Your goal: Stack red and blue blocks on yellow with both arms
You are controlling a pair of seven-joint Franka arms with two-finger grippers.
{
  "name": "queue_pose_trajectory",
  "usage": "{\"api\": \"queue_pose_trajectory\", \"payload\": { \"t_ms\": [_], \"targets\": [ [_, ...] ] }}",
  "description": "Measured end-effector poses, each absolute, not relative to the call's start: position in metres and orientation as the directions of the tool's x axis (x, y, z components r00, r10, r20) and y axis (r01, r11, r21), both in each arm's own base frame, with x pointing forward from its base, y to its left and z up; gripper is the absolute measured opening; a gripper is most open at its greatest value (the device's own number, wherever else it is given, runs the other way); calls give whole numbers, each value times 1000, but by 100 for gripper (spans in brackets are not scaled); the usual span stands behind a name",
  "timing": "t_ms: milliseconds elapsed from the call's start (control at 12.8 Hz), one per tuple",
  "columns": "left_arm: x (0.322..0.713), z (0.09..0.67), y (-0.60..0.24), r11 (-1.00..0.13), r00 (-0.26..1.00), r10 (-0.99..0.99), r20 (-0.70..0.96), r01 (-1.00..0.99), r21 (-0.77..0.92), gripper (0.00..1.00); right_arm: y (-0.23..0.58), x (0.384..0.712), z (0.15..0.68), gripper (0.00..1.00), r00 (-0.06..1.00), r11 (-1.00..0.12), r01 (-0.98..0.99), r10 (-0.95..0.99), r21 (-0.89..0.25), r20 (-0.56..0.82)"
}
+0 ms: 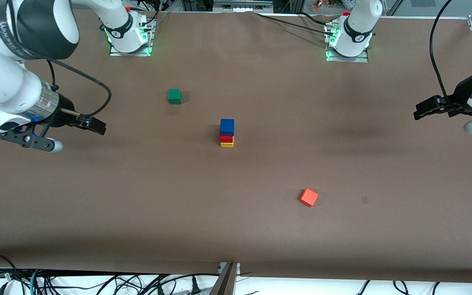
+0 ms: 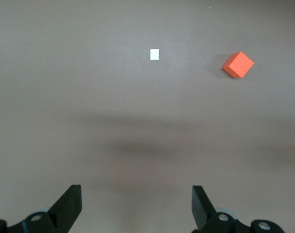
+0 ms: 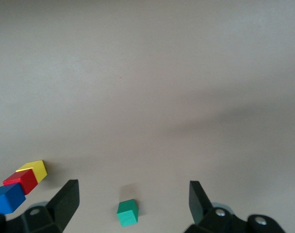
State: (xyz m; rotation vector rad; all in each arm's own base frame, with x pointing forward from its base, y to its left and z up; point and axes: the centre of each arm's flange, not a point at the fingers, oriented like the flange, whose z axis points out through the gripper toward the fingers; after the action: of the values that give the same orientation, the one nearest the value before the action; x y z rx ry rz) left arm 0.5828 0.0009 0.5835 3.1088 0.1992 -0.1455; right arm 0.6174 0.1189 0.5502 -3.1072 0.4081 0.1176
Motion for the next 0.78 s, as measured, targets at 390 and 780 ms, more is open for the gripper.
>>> {"api": "queue_pose_trajectory", "payload": {
  "t_ms": [390,780],
  "targets": [
    [583,583,1,-992,987,126,-94,129,17,100,78,624,551,100,947,-950,-313,-312,4,-73],
    [583,583,1,-992,987,126,-94,129,17,100,43,620,546,100,937,-940,-341,-340,0,-86]
  ]
}}
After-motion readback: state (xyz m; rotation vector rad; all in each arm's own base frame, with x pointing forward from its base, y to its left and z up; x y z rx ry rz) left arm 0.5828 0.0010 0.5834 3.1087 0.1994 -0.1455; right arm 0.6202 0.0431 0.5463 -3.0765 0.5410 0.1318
